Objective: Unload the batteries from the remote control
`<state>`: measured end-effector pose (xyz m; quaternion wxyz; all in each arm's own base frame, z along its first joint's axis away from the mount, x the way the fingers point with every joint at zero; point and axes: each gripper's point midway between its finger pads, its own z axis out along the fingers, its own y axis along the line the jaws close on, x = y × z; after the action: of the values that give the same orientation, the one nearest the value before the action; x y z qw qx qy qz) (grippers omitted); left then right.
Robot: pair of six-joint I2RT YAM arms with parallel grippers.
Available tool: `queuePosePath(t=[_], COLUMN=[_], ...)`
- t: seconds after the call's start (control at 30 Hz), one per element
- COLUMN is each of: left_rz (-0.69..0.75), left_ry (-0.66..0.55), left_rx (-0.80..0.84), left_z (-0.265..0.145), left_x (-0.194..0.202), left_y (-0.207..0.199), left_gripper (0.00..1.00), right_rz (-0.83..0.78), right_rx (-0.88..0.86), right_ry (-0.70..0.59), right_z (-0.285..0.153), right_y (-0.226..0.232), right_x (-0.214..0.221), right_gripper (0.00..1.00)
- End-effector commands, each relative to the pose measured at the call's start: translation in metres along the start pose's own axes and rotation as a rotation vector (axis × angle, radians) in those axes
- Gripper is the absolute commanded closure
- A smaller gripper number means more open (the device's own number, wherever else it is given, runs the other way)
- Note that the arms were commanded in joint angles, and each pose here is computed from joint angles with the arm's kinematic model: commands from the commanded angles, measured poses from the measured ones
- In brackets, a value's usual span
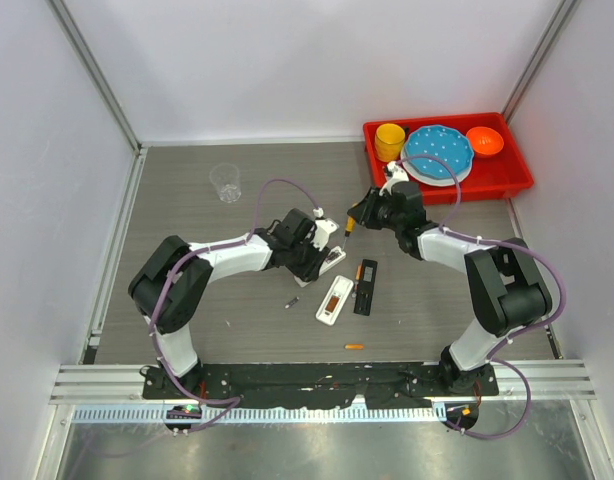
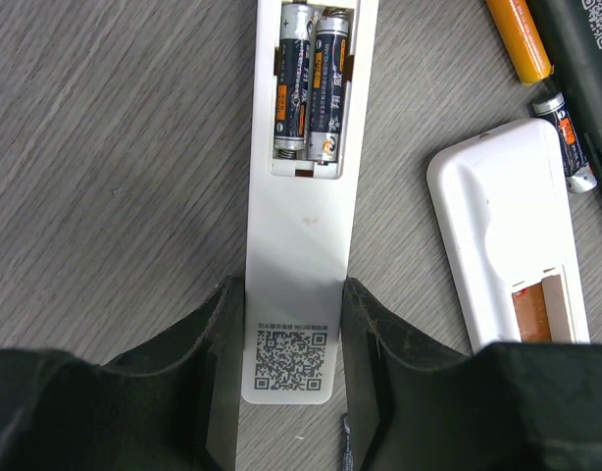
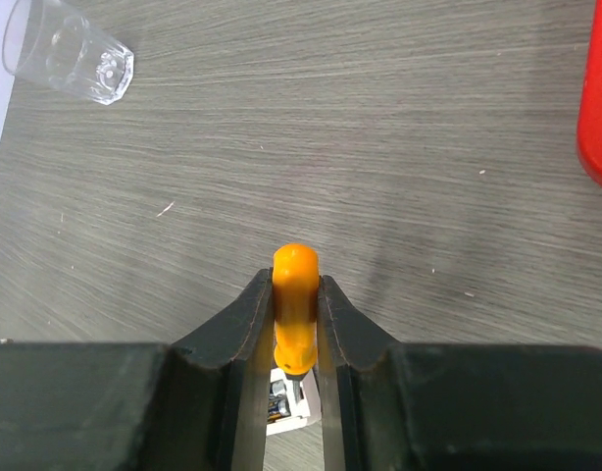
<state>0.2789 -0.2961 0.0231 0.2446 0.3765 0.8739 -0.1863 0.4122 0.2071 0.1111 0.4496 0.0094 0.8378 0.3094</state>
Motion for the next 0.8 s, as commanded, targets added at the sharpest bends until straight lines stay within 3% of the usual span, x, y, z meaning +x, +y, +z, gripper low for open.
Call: queuePosePath(t=[0.0, 0.77], left_rz=[-0.045, -0.048], left_ry=[0.132, 0.139], left_rx=[0.018, 0.036], left_z=[-0.001, 0.002], left_x=[0.040, 0.039], left_y=[-0.006, -0.008], left_gripper=[0.81, 0.84], right_rz=[-0.022, -0.005], right_rx=[-0.008, -0.047], right_ry=[-0.019, 0.023], right_z=[-0.003, 0.001], right_y=[0.003, 0.016], right_x=[0.000, 0.021], right_gripper=[0.99, 0.99])
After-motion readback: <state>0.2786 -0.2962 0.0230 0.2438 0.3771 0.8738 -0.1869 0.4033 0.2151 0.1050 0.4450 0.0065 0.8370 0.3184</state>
